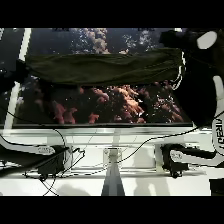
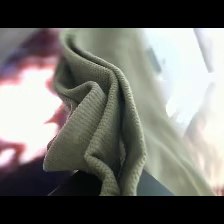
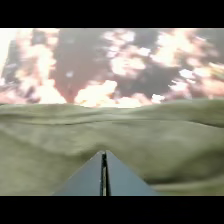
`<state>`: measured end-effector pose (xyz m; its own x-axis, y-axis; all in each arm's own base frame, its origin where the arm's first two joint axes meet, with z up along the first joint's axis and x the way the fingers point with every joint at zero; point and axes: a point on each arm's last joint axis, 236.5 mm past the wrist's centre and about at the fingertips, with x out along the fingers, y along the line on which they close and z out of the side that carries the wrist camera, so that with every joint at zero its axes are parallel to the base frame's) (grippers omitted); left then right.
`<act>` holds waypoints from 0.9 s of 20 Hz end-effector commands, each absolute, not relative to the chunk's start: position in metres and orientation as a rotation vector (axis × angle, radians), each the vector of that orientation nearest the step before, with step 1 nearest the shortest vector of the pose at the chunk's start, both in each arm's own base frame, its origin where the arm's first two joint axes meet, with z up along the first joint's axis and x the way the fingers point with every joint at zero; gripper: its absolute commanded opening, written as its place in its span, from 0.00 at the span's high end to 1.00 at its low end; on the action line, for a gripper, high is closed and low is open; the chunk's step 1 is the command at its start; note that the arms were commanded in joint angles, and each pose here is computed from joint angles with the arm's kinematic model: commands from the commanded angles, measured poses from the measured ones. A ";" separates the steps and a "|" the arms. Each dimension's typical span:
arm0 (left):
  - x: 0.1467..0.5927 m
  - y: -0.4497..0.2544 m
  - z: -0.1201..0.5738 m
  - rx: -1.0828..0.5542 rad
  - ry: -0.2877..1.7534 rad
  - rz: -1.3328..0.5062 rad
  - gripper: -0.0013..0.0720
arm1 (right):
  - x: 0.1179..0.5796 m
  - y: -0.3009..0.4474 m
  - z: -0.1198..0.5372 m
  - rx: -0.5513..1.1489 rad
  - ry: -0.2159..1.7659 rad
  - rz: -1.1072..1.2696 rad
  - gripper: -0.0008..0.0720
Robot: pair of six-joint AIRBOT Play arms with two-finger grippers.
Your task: Fold the clothes and pants, and hang the long-sleeved shirts on hangers.
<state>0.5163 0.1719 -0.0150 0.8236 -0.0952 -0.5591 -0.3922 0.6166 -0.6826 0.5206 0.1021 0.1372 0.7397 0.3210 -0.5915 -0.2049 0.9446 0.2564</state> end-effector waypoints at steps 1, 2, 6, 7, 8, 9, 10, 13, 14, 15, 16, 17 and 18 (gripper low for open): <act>0.510 0.152 0.056 -0.627 0.629 0.030 0.96 | 0.519 0.172 0.136 0.148 0.645 0.397 0.94; 0.507 0.150 0.083 -0.552 0.607 0.012 0.96 | 0.519 0.195 0.130 0.175 0.649 0.418 0.94; 0.487 0.107 0.202 -0.377 0.436 -0.068 0.96 | 0.505 0.306 0.095 0.211 0.725 0.570 0.94; 0.477 0.086 0.225 -0.348 0.410 -0.109 0.96 | 0.500 0.335 0.091 0.222 0.738 0.615 0.94; 0.467 0.063 0.241 -0.323 0.400 -0.160 0.96 | 0.493 0.363 0.090 0.231 0.743 0.660 0.94; 0.456 0.038 0.256 -0.297 0.392 -0.215 0.96 | 0.485 0.393 0.091 0.241 0.744 0.709 0.94; 0.446 0.015 0.267 -0.279 0.388 -0.269 0.96 | 0.476 0.418 0.091 0.240 0.744 0.753 0.94; 0.422 -0.049 0.295 -0.321 0.370 -0.415 0.96 | 0.436 0.491 0.097 0.218 0.732 0.885 0.94; 0.416 -0.066 0.306 -0.340 0.346 -0.459 0.96 | 0.422 0.509 0.100 0.210 0.727 0.922 0.94; 0.412 -0.078 0.319 -0.359 0.312 -0.492 0.96 | 0.405 0.526 0.102 0.201 0.726 0.958 0.94; 0.409 -0.086 0.329 -0.374 0.282 -0.509 0.96 | 0.389 0.540 0.103 0.192 0.726 0.989 0.94; 0.409 -0.091 0.335 -0.387 0.265 -0.521 0.96 | 0.375 0.552 0.105 0.186 0.715 1.014 0.94; 0.409 -0.095 0.337 -0.397 0.259 -0.532 0.96 | 0.366 0.562 0.108 0.186 0.696 1.031 0.94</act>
